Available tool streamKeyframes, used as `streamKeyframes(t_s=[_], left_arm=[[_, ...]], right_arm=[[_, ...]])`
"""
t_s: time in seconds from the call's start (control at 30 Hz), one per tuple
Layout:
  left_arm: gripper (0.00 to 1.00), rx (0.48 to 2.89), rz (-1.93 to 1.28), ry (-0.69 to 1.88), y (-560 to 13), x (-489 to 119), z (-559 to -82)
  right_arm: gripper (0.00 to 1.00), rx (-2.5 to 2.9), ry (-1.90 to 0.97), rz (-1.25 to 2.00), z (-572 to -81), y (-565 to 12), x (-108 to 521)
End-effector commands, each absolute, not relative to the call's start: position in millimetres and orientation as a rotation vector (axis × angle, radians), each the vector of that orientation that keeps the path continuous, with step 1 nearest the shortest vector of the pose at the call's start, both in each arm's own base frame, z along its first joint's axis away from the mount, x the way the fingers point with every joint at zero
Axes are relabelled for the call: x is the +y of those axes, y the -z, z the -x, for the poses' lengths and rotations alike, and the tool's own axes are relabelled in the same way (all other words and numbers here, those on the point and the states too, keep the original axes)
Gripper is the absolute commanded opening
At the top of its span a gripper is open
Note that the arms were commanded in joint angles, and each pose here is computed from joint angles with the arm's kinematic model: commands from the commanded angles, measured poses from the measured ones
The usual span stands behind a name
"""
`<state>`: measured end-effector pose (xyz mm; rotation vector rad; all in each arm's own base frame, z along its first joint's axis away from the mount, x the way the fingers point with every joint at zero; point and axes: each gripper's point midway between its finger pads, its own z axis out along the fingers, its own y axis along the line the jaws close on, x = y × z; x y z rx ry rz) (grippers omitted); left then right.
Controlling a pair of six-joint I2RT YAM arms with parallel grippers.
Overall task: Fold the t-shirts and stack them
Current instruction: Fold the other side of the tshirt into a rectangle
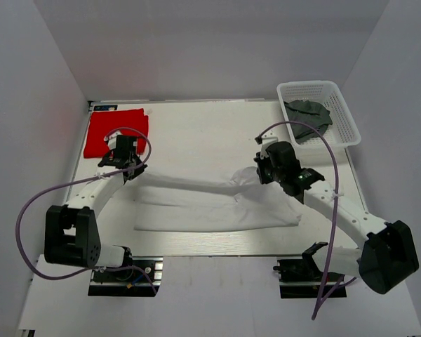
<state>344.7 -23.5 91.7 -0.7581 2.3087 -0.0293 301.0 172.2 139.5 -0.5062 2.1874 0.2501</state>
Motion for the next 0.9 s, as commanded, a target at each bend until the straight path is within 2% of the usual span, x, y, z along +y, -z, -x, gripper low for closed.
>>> streamKeyframes(t_s=[0.0, 0.23, 0.27, 0.3, 0.33, 0.37, 0.4, 0.43, 0.47, 0.53, 0.57, 0.6, 0.67, 0.87], left_arm=[[0.00, 2.274, 0.749, 0.109, -102.3, -31.3, -339.6], [0.00, 2.285, 0.870, 0.071, -82.6, -23.8, -297.8], [0.01, 2.303, 0.888, 0.061, -76.4, -23.2, -291.7], [0.08, 2.307, 0.929, 0.041, -72.9, -20.5, -284.1], [0.29, 2.325, 0.948, 0.016, -67.1, -18.2, -277.0], [0.41, 2.335, 0.971, -0.005, -64.5, -16.2, -271.6], [0.52, 2.365, 1.026, -0.028, -59.1, -15.4, -259.4], [0.85, 2.380, 1.050, -0.041, -58.9, -15.1, -253.9], [0.99, 2.386, 1.072, -0.025, -63.3, -17.3, -248.7], [1.00, 2.400, 1.105, -0.017, -71.3, -19.1, -240.2], [1.00, 2.374, 1.099, 0.005, -81.9, -19.1, -239.9], [1.00, 2.355, 1.095, 0.021, -89.5, -19.2, -240.4], [1.00, 2.290, 1.081, 0.074, -106.1, -20.3, -248.3], [1.00, 2.214, 0.738, 0.553, -165.0, -80.4, -283.6]], right_arm=[[0.00, 2.230, -0.221, 0.472, -283.2, -130.9, 164.8], [0.00, 2.290, -0.175, 0.464, -256.8, -118.1, 155.8], [0.00, 2.315, -0.175, 0.468, -251.1, -110.9, 154.2], [0.04, 2.340, -0.185, 0.468, -243.6, -101.8, 156.1], [0.23, 2.384, -0.197, 0.475, -232.7, -87.7, 157.0], [0.27, 2.412, -0.243, 0.499, -223.8, -80.3, 163.0], [0.27, 2.477, -0.273, 0.474, -207.6, -63.5, 163.3], [0.41, 2.508, -0.313, 0.463, -198.4, -58.8, 167.3], [0.48, 2.541, -0.389, 0.454, -186.7, -56.9, 174.3], [0.61, 2.619, -0.375, 0.444, -169.0, -51.8, 167.6], [0.84, 2.604, -0.396, 0.423, -167.5, -61.5, 168.7], [0.90, 2.590, -0.402, 0.425, -168.6, -71.5, 169.8], [0.90, 2.503, -0.444, 0.449, -176.2, -93.9, 175.3], [0.90, 2.212, -0.602, 0.418, -217.9, -157.2, 213.4]])
